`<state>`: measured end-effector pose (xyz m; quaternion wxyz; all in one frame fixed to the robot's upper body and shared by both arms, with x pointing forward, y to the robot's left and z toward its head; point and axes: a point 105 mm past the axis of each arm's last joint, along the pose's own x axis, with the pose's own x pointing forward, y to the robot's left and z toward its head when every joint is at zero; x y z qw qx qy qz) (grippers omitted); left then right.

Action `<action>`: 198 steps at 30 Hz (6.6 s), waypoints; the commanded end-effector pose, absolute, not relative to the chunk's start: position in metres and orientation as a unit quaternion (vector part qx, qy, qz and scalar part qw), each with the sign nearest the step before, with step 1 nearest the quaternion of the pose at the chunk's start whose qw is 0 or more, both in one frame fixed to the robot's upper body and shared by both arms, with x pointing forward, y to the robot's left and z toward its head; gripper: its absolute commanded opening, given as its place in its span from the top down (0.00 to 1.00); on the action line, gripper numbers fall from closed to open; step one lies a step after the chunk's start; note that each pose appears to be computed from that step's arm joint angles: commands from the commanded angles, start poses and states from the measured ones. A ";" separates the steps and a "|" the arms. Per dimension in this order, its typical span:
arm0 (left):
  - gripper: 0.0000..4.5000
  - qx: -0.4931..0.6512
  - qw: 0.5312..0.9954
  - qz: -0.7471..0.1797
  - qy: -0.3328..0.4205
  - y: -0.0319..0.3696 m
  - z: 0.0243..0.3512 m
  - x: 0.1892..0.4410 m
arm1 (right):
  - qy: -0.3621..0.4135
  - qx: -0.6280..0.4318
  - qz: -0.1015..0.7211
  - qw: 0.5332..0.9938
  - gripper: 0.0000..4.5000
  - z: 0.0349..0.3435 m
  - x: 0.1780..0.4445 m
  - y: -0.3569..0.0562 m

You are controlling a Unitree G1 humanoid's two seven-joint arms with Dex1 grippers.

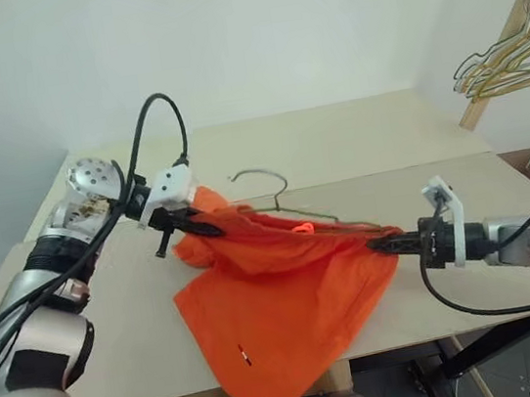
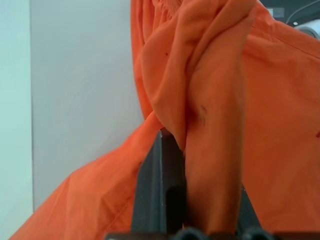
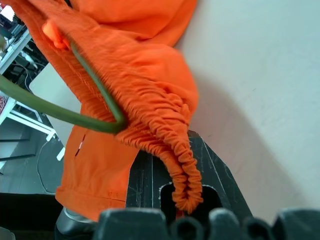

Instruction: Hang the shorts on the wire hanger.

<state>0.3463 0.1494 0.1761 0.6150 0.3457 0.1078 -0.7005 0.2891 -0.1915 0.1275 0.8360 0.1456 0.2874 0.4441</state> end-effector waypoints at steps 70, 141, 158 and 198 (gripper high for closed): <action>1.00 0.380 0.654 -0.644 0.114 0.133 0.162 0.378 | 0.173 -0.199 0.525 0.809 0.15 0.205 0.319 -0.057; 1.00 0.365 0.788 -0.478 0.131 0.212 0.165 0.402 | 0.145 -0.253 0.570 0.768 1.00 0.220 0.308 -0.079; 1.00 0.365 0.790 -0.466 0.160 0.233 0.151 0.389 | 0.148 -0.276 0.571 0.759 1.00 0.214 0.309 -0.084; 0.01 0.412 0.643 -0.642 0.071 0.108 0.195 0.378 | 0.137 -0.331 0.573 0.737 1.00 0.259 0.320 -0.072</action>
